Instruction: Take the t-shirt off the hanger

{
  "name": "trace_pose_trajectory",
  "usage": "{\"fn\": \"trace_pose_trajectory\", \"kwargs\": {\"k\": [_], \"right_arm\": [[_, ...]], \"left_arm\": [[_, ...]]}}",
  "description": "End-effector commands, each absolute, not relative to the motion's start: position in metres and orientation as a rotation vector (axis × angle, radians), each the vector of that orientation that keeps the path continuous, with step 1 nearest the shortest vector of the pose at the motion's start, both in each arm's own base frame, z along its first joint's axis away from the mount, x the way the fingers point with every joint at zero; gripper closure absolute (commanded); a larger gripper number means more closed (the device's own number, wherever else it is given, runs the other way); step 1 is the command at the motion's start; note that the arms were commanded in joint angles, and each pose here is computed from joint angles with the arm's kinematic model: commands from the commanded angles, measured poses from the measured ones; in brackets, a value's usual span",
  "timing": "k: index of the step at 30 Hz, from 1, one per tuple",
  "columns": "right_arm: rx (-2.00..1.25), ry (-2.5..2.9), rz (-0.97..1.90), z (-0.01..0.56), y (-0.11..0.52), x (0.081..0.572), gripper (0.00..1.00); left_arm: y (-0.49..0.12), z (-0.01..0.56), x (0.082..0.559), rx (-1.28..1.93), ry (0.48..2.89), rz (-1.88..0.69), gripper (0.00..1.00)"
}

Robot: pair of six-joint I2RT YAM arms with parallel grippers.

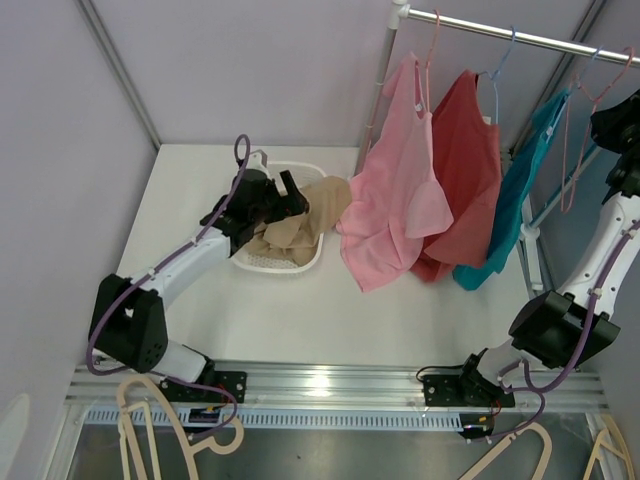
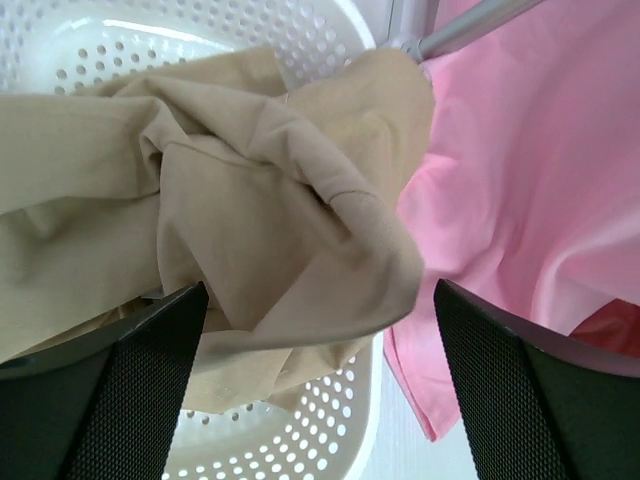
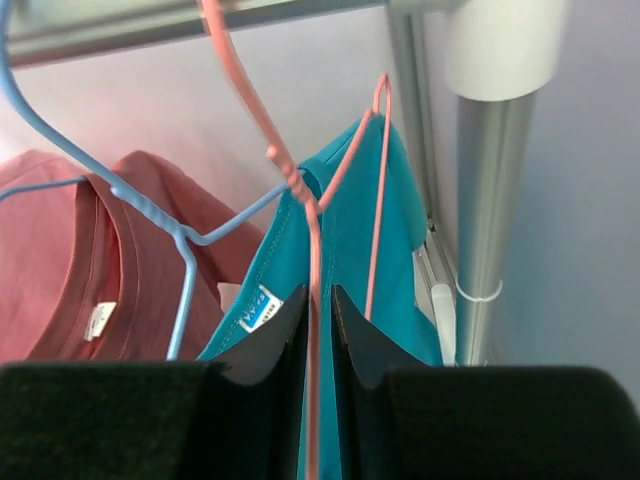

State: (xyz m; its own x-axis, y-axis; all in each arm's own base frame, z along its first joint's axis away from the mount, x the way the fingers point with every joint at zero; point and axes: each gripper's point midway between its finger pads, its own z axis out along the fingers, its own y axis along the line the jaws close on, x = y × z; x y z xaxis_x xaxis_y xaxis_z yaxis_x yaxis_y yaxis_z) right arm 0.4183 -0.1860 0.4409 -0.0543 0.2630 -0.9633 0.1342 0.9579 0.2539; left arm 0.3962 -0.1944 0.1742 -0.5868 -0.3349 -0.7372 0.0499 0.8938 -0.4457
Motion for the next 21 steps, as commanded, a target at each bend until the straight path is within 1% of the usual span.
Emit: {"fn": "trace_pose_trajectory", "kwargs": {"k": [1,5,9,11,12,14,15,17,21], "right_arm": [[0.354,1.590,0.050,0.472,-0.189,0.403,0.81],[0.358,1.554,0.011,0.490,-0.185,0.390,0.80],[0.346,1.545,0.003,0.500,-0.178,0.381,0.68],[0.337,1.540,0.030,0.505,-0.171,0.380,0.66],[0.329,1.531,0.036,0.511,-0.168,0.378,0.61],[0.350,1.536,0.051,0.514,-0.162,0.377,0.60],[0.352,1.521,0.044,0.526,-0.160,0.377,0.59],[0.363,1.557,0.077,0.523,-0.151,0.378,0.59],[0.344,1.578,0.110,0.528,-0.127,0.388,0.55]], "left_arm": [[-0.190,0.220,0.396,-0.219,1.996,-0.539,0.01],[-0.201,0.231,0.378,-0.156,1.948,-0.553,0.00],[-0.202,0.243,0.370,-0.125,1.936,-0.504,0.01],[-0.204,0.255,0.363,-0.097,1.906,-0.505,0.00],[-0.203,0.260,0.362,-0.098,1.888,-0.491,0.00],[-0.206,0.272,0.356,-0.057,1.851,-0.483,0.00],[-0.202,0.275,0.356,-0.068,1.836,-0.441,0.00],[-0.205,0.280,0.353,-0.038,1.815,-0.410,0.00],[-0.209,0.282,0.347,-0.006,1.787,-0.360,0.01]]}}
